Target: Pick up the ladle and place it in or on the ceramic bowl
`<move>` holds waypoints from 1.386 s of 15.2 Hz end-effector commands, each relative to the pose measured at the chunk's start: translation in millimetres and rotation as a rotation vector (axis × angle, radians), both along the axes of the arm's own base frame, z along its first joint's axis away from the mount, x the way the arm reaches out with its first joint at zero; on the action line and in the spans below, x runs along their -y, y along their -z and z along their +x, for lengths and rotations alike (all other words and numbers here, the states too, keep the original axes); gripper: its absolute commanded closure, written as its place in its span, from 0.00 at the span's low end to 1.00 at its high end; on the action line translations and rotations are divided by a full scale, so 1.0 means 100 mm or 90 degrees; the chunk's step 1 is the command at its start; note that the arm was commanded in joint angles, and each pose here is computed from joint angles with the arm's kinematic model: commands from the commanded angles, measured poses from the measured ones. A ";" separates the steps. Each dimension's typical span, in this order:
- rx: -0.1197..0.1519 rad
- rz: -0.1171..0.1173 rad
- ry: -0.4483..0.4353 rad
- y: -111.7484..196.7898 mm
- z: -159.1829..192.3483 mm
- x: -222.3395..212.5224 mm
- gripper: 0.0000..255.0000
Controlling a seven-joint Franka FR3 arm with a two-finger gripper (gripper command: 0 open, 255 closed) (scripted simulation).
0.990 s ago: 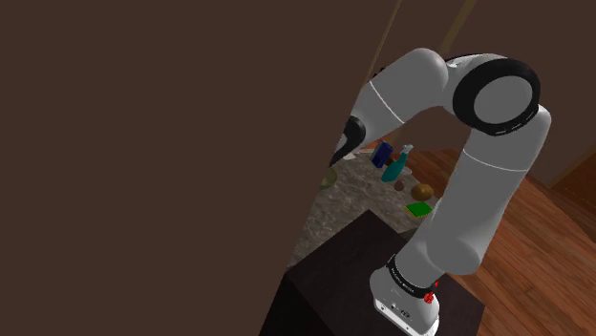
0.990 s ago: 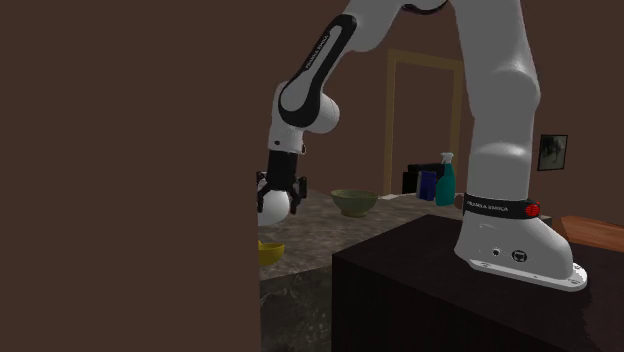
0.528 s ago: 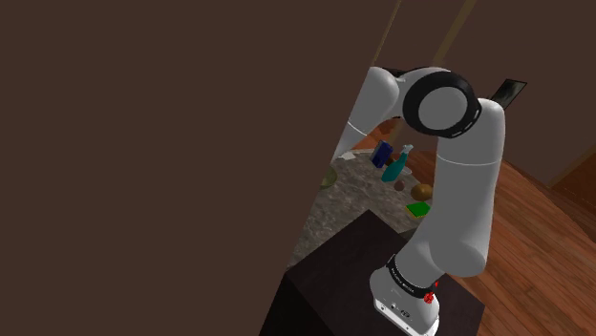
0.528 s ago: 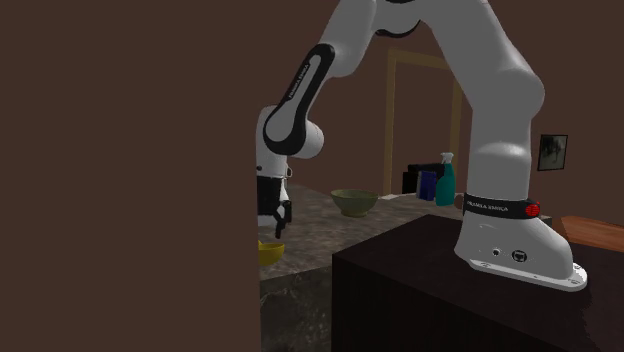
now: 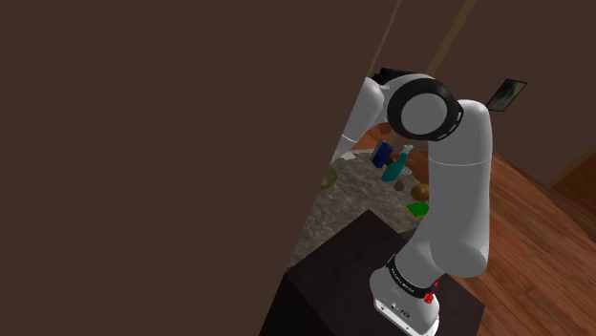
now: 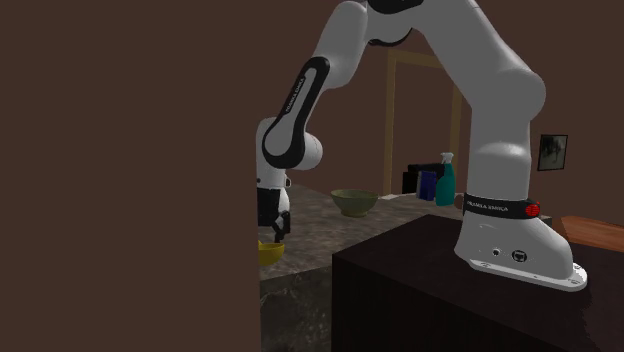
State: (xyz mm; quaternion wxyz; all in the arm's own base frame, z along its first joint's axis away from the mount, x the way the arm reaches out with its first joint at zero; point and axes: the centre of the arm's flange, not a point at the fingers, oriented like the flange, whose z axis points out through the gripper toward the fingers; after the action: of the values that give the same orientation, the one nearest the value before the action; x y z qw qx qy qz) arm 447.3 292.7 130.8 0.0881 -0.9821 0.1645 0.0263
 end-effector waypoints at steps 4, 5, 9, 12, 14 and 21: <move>0.000 0.000 0.000 0.00 0.00 0.00 0.00; 0.000 0.000 0.000 0.00 0.00 0.00 1.00; 0.000 0.000 0.000 0.00 -0.01 0.00 1.00; 0.000 0.000 0.000 -0.01 -0.01 0.00 1.00; 0.000 0.000 0.000 0.00 0.00 0.00 1.00; 0.000 0.000 0.000 -0.37 0.00 0.00 1.00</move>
State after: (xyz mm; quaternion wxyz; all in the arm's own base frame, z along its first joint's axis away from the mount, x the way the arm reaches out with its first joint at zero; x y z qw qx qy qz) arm 447.5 293.5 161.7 0.0882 -0.9821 0.1645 0.0261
